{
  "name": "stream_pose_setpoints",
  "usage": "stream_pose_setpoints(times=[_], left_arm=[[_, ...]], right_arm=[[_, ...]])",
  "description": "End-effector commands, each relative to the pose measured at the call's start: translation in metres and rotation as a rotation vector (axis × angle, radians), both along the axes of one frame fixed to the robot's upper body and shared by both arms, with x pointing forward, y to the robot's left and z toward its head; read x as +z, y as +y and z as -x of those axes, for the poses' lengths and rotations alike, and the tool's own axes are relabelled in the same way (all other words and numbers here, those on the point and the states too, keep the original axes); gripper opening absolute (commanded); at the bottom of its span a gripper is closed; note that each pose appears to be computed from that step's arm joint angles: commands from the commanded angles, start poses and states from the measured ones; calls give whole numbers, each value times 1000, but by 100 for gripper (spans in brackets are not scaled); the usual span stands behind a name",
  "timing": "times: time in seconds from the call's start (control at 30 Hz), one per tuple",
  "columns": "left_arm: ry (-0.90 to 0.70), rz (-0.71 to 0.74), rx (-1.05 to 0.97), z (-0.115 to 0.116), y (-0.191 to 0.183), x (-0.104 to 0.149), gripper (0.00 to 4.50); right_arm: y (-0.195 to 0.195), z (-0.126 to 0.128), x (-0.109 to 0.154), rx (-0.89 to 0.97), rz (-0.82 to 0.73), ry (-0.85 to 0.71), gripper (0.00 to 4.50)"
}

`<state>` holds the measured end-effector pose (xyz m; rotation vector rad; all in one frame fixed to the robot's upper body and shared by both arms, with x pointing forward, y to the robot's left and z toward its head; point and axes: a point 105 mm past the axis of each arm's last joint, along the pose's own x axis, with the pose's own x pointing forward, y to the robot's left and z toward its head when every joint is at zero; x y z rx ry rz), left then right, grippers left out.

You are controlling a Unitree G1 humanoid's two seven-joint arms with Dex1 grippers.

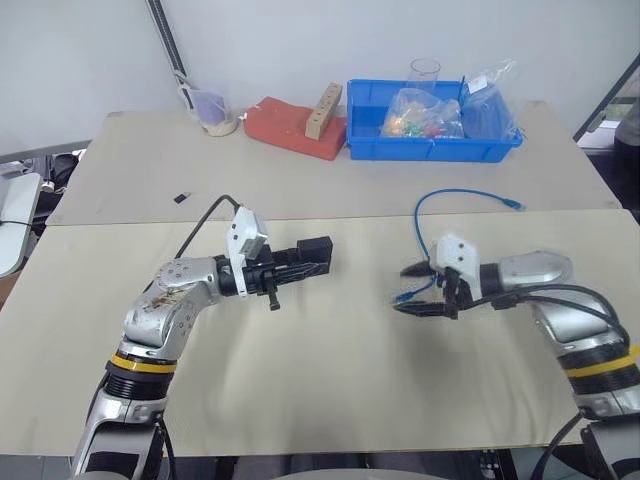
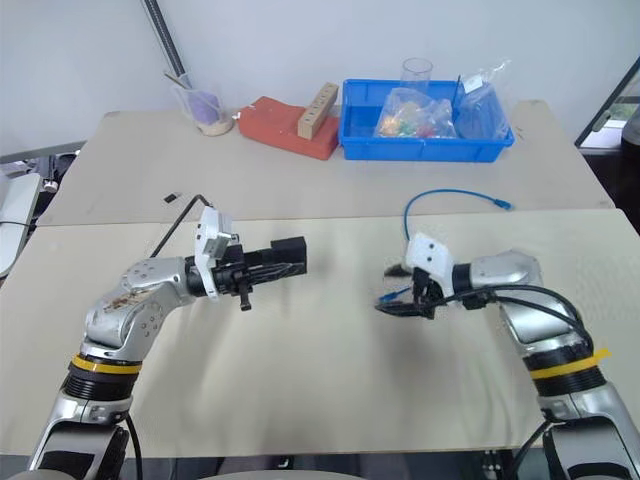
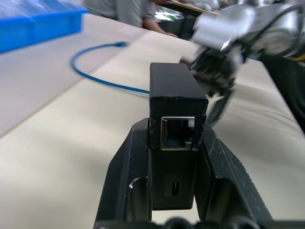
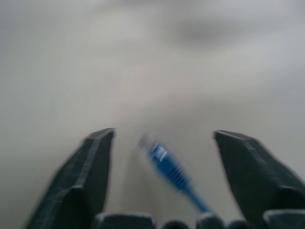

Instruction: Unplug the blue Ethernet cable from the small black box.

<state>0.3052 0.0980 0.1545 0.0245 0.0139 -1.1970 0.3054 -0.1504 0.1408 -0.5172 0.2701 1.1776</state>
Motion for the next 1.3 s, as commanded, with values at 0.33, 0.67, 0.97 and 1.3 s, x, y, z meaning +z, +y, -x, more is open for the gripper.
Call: stream_pose_setpoints(times=[0.33,0.67,0.97,1.3], left_arm=[[-160,45,488,-64,32,-33,60],[-174,60,579,-87,19,-58,60],[-161,61,592,-82,36,-62,445],[-90,-132,471,-14,92,-23,445]], right_arm=[[49,22,58,-193,-308,-190,434],[43,17,54,-257,-312,-184,434],[42,13,56,-251,-299,-179,438],[19,18,55,-205,-228,-151,438]])
